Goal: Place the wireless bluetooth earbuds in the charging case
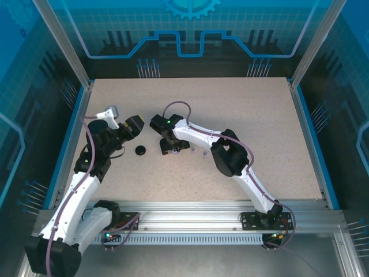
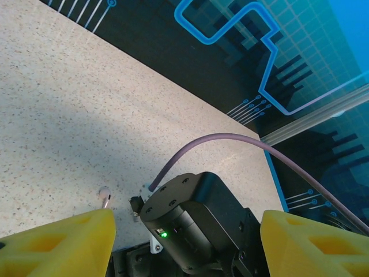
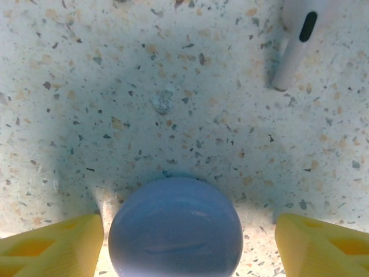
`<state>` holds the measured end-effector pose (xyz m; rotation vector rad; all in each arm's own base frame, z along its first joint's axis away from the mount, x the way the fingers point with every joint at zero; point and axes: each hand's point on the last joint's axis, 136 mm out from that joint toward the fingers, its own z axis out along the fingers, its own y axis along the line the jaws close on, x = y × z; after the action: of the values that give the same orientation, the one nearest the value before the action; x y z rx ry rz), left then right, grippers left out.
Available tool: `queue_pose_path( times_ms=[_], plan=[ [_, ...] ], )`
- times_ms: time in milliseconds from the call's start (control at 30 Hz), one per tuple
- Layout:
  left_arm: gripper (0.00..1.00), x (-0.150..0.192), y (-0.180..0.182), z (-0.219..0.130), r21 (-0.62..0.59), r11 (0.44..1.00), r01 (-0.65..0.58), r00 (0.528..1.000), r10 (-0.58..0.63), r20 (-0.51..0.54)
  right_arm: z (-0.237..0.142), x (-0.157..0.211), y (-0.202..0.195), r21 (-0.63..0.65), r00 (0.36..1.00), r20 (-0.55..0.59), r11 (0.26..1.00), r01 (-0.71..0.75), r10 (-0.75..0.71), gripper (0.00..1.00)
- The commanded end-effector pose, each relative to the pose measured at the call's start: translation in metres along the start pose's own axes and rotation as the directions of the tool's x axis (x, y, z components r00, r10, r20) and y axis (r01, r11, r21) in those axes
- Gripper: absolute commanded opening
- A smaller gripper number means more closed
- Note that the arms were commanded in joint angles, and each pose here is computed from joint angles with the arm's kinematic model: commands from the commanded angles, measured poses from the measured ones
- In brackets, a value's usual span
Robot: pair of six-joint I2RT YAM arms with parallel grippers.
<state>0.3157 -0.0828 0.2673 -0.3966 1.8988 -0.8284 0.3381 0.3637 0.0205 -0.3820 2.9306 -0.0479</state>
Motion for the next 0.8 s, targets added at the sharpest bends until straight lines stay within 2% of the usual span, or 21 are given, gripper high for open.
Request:
queue_pose_path(
  times_ms=[0, 167, 333, 500, 667, 767],
  plan=[
    [0.71, -0.008, -0.014, -0.004, 0.053, 0.998, -0.041, 0.999, 0.041, 0.012, 0.011, -0.001, -0.006, 0.005, 0.998, -0.013, 0.998, 0.063, -0.063, 0.78],
    [0.76, -0.002, -0.011, -0.002, 0.057, 0.997, -0.050, 0.999, 0.050, -0.002, 0.014, -0.003, -0.005, -0.004, 0.996, -0.014, 0.997, 0.082, -0.083, 0.73],
    [0.78, 0.001, -0.008, 0.000, 0.054, 0.997, -0.056, 0.998, 0.056, -0.010, 0.015, -0.003, -0.003, -0.023, 0.997, -0.017, 0.997, 0.078, -0.078, 0.64],
    [0.79, 0.007, -0.004, 0.003, 0.055, 0.997, -0.058, 0.998, 0.060, -0.020, 0.016, 0.000, -0.004, -0.037, 0.998, -0.018, 0.998, 0.055, -0.056, 0.59],
    [0.79, 0.015, -0.002, 0.007, 0.074, 0.995, -0.066, 0.997, 0.069, -0.042, 0.018, 0.002, -0.003, -0.069, 0.999, -0.028, 0.997, 0.031, -0.033, 0.41],
    [0.80, 0.020, 0.002, 0.010, 0.087, 0.994, -0.062, 0.997, 0.066, -0.044, 0.007, -0.003, -0.005, -0.098, 1.000, -0.007, 0.995, -0.003, 0.003, 0.37]
  ],
)
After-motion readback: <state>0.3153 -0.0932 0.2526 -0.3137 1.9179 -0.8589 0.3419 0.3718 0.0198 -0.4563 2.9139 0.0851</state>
